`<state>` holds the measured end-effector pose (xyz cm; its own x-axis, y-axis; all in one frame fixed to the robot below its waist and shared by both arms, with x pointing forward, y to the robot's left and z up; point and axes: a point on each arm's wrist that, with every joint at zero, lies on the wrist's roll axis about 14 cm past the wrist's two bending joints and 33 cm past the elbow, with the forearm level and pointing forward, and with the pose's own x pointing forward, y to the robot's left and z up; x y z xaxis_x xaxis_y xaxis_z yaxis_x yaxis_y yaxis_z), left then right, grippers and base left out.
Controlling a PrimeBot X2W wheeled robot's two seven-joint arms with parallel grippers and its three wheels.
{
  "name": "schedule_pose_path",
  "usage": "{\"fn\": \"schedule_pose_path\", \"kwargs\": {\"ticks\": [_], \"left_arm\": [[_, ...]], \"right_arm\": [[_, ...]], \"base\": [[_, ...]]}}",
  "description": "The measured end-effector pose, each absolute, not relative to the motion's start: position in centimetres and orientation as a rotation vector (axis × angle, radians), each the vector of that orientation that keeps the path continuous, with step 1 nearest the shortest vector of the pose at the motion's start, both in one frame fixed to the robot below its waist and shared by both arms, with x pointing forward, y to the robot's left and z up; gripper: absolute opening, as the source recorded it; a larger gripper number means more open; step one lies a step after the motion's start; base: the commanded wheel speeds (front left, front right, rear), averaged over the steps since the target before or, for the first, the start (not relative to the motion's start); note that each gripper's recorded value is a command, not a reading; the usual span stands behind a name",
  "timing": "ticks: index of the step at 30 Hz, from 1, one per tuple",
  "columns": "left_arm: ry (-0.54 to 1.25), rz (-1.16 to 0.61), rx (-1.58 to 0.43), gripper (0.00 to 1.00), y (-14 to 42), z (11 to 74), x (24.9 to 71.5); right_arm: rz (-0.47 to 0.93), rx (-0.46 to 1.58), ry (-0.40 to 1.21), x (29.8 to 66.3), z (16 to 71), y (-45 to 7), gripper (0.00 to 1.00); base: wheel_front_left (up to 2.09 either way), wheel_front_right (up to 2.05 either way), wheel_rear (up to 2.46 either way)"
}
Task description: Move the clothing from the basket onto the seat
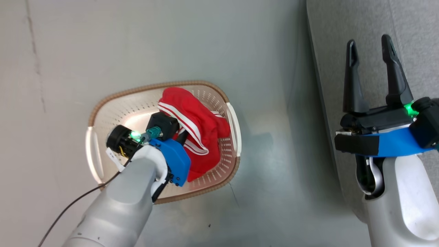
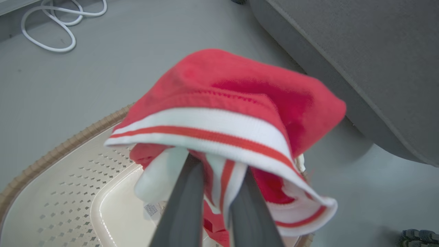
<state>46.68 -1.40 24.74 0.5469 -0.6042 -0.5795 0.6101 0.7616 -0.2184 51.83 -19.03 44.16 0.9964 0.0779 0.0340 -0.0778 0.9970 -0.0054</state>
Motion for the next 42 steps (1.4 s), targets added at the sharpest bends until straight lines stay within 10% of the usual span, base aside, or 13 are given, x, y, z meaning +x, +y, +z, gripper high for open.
{"fn": "schedule_pose_path", "kwargs": {"ticks": [42], "left_arm": [[-0.279, -0.769, 0.008, 0.00, -4.7, 61.0, 45.5]], "right_arm": [[0.103, 0.035, -0.191, 42.4, 54.2, -17.3, 1.00]], "base": [[0.00, 0.00, 0.00]]}}
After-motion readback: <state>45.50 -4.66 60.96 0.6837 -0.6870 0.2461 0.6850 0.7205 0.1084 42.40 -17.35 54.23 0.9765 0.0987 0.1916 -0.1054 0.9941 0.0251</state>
